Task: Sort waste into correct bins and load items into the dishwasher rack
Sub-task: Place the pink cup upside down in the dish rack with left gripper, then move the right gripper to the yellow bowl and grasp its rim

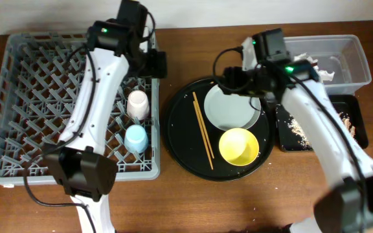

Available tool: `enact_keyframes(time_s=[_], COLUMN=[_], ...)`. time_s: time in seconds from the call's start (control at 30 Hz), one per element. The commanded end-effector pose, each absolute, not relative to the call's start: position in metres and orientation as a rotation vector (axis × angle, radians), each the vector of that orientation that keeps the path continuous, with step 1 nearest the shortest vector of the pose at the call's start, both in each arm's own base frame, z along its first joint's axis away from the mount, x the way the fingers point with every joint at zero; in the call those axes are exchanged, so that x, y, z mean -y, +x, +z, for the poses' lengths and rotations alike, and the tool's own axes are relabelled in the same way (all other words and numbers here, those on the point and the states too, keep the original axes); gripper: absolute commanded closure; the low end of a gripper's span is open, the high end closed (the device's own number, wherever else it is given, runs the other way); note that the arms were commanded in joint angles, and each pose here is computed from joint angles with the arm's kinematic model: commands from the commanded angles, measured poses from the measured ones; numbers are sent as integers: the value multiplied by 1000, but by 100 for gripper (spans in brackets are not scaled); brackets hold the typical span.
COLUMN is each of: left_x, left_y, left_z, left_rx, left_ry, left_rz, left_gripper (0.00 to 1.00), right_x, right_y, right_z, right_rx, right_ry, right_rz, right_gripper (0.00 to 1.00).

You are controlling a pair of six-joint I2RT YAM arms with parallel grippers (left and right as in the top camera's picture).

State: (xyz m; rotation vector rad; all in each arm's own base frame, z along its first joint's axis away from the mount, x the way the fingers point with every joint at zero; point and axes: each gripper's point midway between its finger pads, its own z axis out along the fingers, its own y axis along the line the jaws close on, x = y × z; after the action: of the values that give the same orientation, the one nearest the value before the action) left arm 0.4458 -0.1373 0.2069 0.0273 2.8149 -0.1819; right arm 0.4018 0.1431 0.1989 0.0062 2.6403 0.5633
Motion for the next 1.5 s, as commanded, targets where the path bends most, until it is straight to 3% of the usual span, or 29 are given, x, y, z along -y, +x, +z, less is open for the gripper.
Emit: enact_keyframes(time_s=[0.0, 0.2, 0.27, 0.7, 1.0, 1.47], left_x=[158, 162, 160, 143, 143, 146], left_y=[442, 448, 452, 462, 460, 459], left_z=[214, 217, 218, 220, 219, 219], left_rx=[-2789, -2759, -2745, -2727, -2735, -2734], left_ry=[163, 166, 160, 105, 105, 114], left_rz=[-204, -214, -202, -189, -187, -189], left_gripper=[7, 5, 1, 1, 1, 1], right_x=[-104, -81, -82, -84, -62, -61], right_y=[374, 325, 320, 298, 302, 307], right_z=[222, 195, 186, 109, 107, 74], right_rx=[-2640, -2872, -2906, -3014, -2987, -3058], right_ry=[61, 140, 141, 183, 197, 198], right_rz=[310, 159, 163, 181, -8, -57], right_gripper=[34, 34, 34, 39, 43, 48])
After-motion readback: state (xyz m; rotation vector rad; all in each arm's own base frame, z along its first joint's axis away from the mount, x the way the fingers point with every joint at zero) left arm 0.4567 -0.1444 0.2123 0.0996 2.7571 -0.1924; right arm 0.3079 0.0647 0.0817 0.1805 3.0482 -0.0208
